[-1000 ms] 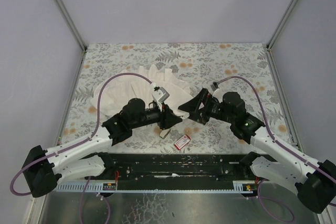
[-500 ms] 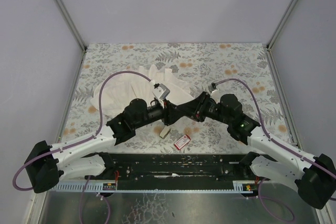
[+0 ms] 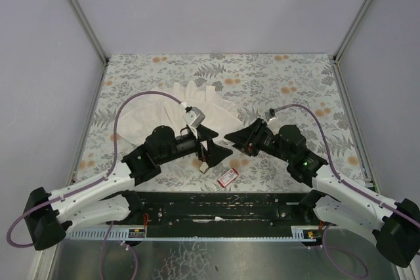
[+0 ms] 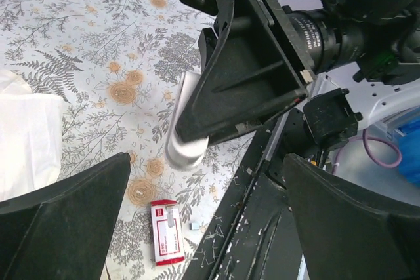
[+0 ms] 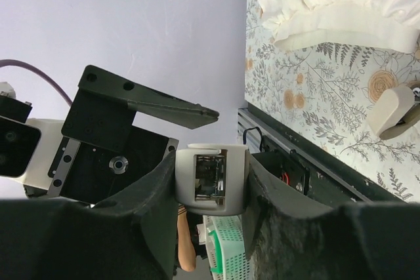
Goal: Load the staples into the stapler
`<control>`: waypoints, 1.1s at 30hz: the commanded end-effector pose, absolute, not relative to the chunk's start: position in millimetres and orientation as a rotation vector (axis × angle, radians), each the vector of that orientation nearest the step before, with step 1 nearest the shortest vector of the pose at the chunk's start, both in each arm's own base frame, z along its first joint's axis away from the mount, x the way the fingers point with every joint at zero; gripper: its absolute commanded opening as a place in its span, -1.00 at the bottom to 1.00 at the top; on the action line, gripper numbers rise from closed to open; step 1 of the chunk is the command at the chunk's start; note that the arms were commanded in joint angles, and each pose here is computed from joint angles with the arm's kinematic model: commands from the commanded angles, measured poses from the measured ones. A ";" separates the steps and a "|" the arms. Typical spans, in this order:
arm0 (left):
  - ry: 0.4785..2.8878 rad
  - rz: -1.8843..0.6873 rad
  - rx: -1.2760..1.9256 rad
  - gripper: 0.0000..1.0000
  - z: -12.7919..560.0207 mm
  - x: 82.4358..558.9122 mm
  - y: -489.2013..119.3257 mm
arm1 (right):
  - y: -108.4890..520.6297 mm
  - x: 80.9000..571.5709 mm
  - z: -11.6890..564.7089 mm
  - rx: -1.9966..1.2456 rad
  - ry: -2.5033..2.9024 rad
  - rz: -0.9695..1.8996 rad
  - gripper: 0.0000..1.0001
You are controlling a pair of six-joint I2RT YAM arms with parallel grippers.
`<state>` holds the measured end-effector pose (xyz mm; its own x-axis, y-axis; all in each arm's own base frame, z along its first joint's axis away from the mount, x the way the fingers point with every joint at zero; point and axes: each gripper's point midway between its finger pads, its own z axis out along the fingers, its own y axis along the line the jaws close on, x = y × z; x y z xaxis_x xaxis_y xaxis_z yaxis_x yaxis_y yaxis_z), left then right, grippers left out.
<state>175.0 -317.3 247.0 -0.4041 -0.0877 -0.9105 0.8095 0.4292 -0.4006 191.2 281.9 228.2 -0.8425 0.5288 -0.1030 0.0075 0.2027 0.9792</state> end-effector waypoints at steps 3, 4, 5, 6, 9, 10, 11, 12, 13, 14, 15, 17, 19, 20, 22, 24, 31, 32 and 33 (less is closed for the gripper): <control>1.785 -1.115 0.506 1.00 255.6 181.6 -282.9 | 276.8 196.6 248.6 0.446 1.959 1.671 -1.00; 1.790 -1.135 0.487 1.00 258.4 182.3 -281.4 | 275.9 197.1 248.1 0.438 1.960 1.657 -1.00; 1.791 -1.153 0.468 1.00 261.7 182.2 -280.8 | 275.5 196.6 249.5 0.424 1.956 1.652 -1.00; 1.790 -1.166 0.452 1.00 264.8 182.3 -280.8 | 274.9 196.3 249.7 0.413 1.958 1.642 -1.00; 1.801 -1.176 0.423 1.00 266.6 184.4 -281.9 | 273.9 194.4 251.9 0.358 1.981 1.595 -0.96; 1.805 -1.179 0.425 0.99 265.2 184.8 -283.1 | 274.0 193.1 253.8 0.342 1.987 1.591 -0.86; 1.806 -1.190 0.441 0.95 262.8 183.5 -285.6 | 274.5 191.5 256.5 0.327 1.987 1.596 -0.73; 1.798 -1.208 0.467 0.89 261.2 181.4 -288.8 | 275.0 189.9 259.9 0.315 1.983 1.605 -0.65; 1.783 -1.235 0.501 0.83 261.2 177.4 -293.0 | 275.3 188.6 262.4 0.306 1.981 1.611 -0.60; 1.766 -1.258 0.529 0.75 262.1 174.7 -296.5 | 275.4 187.3 264.6 0.298 1.981 1.616 -0.55; 1.747 -1.281 0.548 0.69 264.9 173.0 -300.0 | 275.5 186.4 267.1 0.288 1.978 1.619 -0.51; 1.738 -1.312 0.580 0.61 267.7 171.0 -306.8 | 276.1 184.6 269.6 0.266 1.986 1.616 -0.47; 1.749 -1.324 0.588 0.54 268.3 172.6 -311.6 | 277.4 182.8 272.1 0.245 1.990 1.622 -0.43; 1.751 -1.331 0.588 0.51 268.0 173.1 -313.5 | 278.3 181.9 274.2 0.237 1.987 1.632 -0.42; 1.748 -1.345 0.585 0.42 267.1 173.6 -315.9 | 280.0 180.4 278.0 0.229 1.977 1.658 -0.34; 1.747 -1.353 0.579 0.34 266.6 174.2 -317.2 | 281.3 179.0 281.4 0.220 1.966 1.678 -0.25; 1.722 -1.375 0.588 -0.15 271.0 175.8 -322.5 | 284.2 175.0 283.9 0.198 1.976 1.707 -0.04; 1.720 -1.380 0.594 -0.21 271.0 175.3 -323.5 | 284.4 174.7 284.1 0.200 1.975 1.712 -0.01; 1.721 -1.386 0.602 -0.25 270.4 174.2 -324.3 | 284.3 174.3 284.2 0.202 1.974 1.716 0.03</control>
<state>172.1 -315.3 237.1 -0.6029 -0.0727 -0.7945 0.7284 0.3562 -0.5853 178.0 279.6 244.3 -0.8630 0.4438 -0.2412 -0.1238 0.2770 0.9529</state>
